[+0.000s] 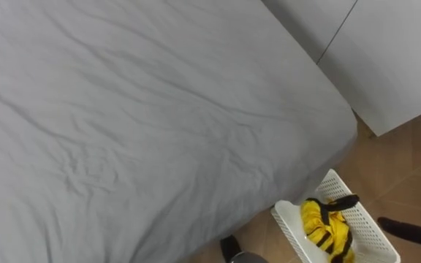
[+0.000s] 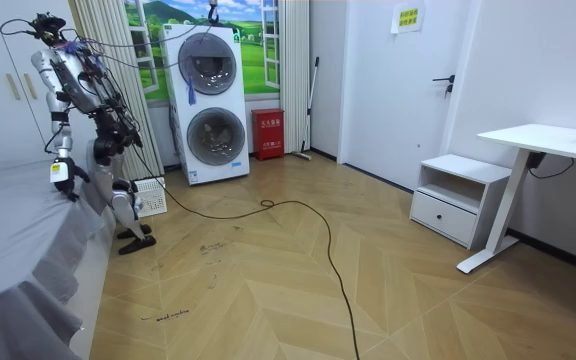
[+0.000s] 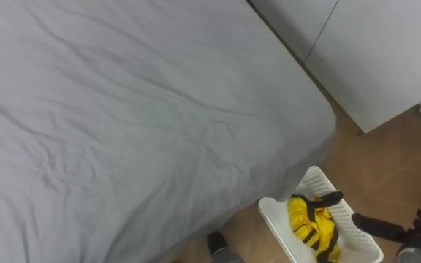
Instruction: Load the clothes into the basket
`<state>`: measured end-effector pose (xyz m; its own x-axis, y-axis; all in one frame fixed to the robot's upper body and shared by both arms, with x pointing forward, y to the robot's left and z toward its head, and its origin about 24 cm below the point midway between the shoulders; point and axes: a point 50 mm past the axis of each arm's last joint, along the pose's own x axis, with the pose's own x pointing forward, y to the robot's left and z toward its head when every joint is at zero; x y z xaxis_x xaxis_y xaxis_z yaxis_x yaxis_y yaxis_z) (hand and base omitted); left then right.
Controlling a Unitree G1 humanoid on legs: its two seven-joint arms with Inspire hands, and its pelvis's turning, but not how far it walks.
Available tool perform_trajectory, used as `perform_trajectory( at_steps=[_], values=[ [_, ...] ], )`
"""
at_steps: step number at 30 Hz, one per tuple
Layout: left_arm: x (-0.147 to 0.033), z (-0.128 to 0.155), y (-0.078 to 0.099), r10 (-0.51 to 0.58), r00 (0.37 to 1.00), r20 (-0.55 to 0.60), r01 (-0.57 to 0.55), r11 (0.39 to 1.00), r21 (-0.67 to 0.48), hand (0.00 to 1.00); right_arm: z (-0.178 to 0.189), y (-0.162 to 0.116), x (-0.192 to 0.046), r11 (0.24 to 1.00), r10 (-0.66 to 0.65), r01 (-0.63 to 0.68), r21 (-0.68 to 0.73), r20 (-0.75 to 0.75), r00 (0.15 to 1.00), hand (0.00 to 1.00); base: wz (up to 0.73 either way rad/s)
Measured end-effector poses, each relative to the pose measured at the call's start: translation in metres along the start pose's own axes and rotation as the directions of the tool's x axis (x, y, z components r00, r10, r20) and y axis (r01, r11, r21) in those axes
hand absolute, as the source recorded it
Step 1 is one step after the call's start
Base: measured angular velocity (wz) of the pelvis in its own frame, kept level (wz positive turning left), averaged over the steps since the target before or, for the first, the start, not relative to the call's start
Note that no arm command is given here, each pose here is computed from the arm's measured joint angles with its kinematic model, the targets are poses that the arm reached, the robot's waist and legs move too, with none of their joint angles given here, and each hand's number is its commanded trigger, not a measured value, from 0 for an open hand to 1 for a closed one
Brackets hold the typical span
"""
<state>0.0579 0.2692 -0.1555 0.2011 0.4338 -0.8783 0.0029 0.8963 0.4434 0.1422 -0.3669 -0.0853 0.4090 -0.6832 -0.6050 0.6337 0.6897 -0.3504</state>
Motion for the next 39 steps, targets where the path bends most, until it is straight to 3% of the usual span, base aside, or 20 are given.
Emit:
perform_trajectory(
  at_steps=[9,14,17,25,31,39],
  values=[
    [-0.001,-0.01,0.005,0.012,1.0,0.002,-0.012,1.0,0.011,0.0,-0.035,-0.013,-0.008,0.995,-0.037,0.048,0.089,-0.118,0.992,0.0,0.21],
    [-0.001,-0.008,0.007,0.045,0.998,0.033,-0.046,0.998,0.031,0.0,-0.042,0.018,-0.015,0.989,0.06,-0.044,0.138,-0.108,0.992,0.0,0.37],
    [-0.004,-0.005,-0.001,0.069,0.996,0.057,-0.071,0.997,0.035,0.0,-0.043,0.039,-0.021,0.981,0.13,-0.113,0.159,-0.101,0.986,0.0,0.43],
    [-0.007,-0.004,-0.016,0.09,0.993,0.075,-0.089,0.996,-0.015,0.0,-0.09,0.077,-0.048,0.955,0.296,-0.276,0.11,-0.264,0.918,0.0,0.25],
    [-0.01,-0.005,-0.028,0.074,0.994,0.079,-0.069,0.996,-0.064,0.0,-0.128,0.064,-0.062,0.95,0.272,-0.31,-0.045,-0.369,0.889,0.0,0.33],
    [-0.011,-0.002,-0.035,0.055,0.994,0.097,-0.048,0.996,-0.074,0.0,-0.144,0.053,-0.069,0.955,0.219,-0.282,-0.096,-0.416,0.883,0.0,0.12]
  ],
)
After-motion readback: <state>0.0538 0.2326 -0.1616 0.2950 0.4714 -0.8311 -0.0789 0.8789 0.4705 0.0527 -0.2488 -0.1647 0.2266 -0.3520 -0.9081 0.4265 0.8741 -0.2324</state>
